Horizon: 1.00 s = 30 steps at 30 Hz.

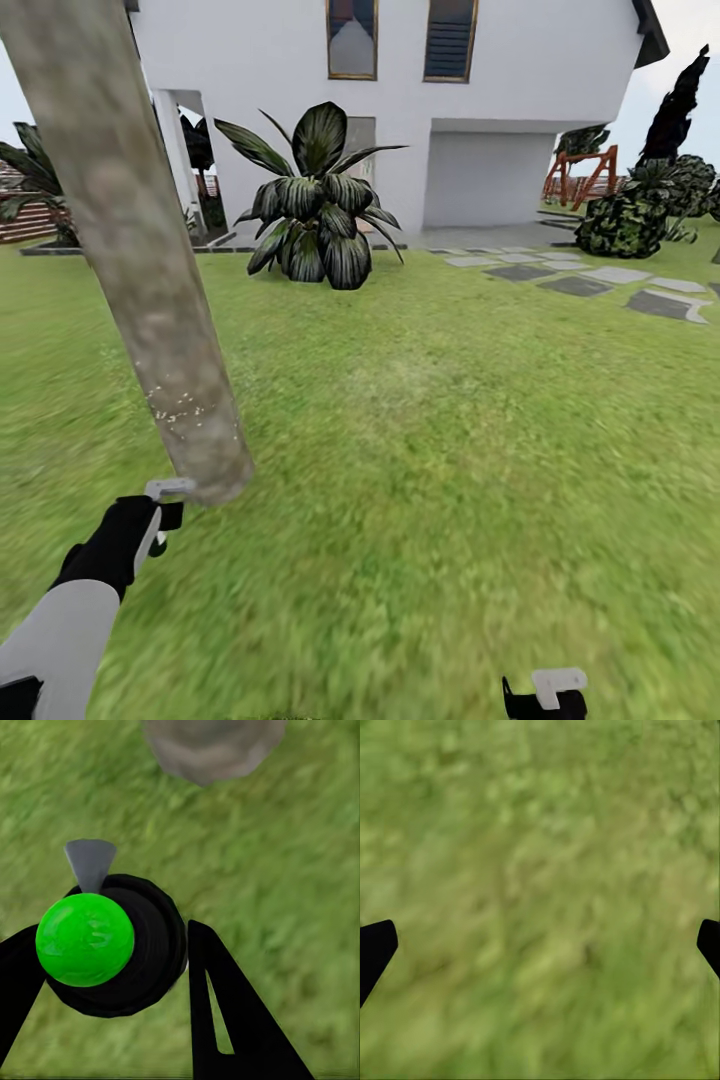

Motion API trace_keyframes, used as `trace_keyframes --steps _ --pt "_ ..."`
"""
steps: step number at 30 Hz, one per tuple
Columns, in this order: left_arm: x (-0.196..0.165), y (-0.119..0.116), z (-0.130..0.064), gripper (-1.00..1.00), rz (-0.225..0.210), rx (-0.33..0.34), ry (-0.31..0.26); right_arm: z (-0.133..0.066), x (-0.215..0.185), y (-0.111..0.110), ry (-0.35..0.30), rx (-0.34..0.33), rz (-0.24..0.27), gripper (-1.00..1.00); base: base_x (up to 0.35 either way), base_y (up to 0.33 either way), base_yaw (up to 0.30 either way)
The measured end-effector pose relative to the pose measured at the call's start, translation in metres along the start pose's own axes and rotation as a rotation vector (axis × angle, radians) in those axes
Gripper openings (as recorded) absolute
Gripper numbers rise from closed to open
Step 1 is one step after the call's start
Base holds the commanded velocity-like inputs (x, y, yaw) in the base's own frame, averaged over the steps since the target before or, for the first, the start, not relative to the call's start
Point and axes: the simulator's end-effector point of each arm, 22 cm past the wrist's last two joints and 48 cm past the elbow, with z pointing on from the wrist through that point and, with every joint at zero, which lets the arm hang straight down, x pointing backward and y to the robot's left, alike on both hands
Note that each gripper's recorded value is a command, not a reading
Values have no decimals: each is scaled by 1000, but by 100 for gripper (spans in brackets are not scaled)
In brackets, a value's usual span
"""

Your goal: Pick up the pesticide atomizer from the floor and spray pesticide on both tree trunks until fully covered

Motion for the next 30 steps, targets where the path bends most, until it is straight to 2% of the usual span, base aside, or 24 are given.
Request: trace_keyframes --steps 8,12,17,24,30 --pt "1 -9 -2 -100 -3 23 8 0 0 -4 -1 6 -1 100 30 0 76" --pt "11 -18 -3 -100 2 33 54 1 0 -6 -1 9 -4 100 285 0 1" --pt "13 -26 -4 -100 4 41 61 1 0 -7 -1 9 -4 100 325 -48 0" --pt "13 -32 -5 -100 9 47 59 0 0 -4 -1 5 -2 100 148 -215 8" --pt "12 -37 -6 -100 11 52 57 0 -1 -3 -2 6 -1 100 4 -271 224"
